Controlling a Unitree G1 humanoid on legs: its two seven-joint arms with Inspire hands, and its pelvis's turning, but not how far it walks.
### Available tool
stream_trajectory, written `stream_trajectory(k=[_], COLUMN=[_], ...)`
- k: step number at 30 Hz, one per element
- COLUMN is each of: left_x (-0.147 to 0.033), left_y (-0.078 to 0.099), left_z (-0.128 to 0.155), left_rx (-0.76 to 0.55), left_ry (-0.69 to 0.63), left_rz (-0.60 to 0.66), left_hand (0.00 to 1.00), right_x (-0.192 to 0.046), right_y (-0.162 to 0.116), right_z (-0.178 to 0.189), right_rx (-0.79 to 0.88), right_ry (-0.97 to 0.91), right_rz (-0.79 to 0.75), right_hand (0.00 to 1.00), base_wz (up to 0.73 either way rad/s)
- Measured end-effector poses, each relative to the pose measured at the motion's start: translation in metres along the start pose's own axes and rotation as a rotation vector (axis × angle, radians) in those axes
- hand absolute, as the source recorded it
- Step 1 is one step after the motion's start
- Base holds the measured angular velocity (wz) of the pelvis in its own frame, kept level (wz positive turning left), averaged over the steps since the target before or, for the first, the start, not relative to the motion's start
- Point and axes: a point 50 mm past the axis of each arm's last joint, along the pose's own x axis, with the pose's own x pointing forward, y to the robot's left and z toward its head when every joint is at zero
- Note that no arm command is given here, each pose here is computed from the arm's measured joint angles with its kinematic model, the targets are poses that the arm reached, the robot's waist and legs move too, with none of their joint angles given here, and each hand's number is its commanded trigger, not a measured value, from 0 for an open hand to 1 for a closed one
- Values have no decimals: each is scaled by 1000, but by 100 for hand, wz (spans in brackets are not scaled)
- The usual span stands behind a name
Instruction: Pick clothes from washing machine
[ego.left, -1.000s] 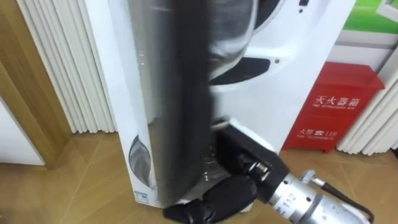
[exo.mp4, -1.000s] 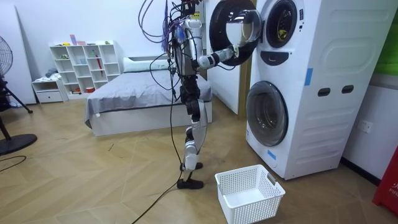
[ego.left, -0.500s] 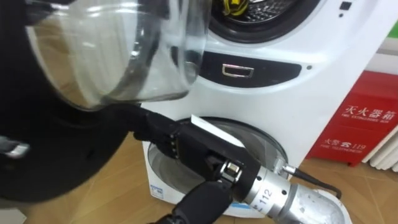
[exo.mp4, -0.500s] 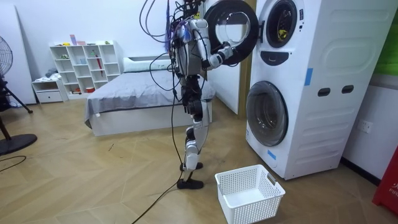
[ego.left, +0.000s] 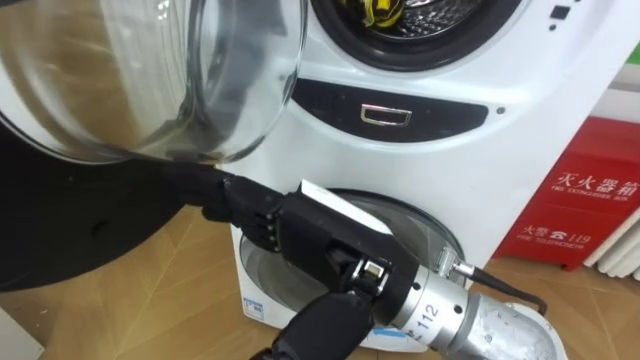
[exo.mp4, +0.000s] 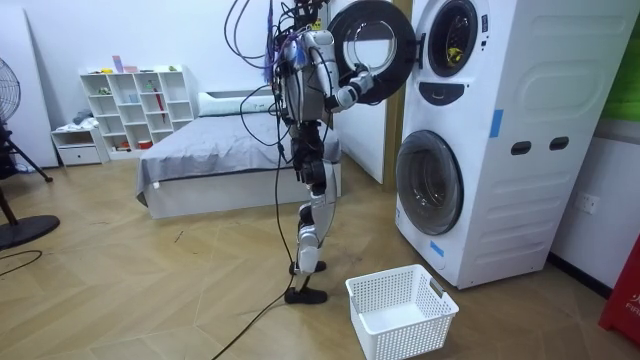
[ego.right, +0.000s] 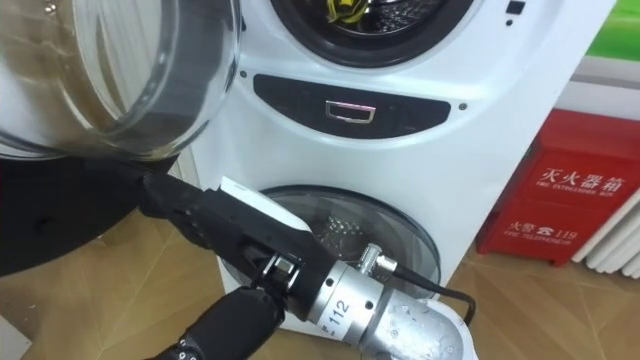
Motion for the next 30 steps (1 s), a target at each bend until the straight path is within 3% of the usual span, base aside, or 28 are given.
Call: stream_trajectory(k=[13,19,30], left_x=[-1,-2,-3], left_y=[-2,2,8], left_z=[-6,-13,-24], left_rx=[0,-47,-141], left_ry=[19,37,91], left_rz=[-4,14,44], left_hand=[0,0,0], right_x=[-1,-8,-74], right_y=[-1,-9,-61], right_z=[2,-1,-33], right_rx=[-7,-55,-231], right_ry=[-4,32,365], right_rz=[-3,-91,-485], right_hand=[0,0,0], base_wz=[0,9,-6])
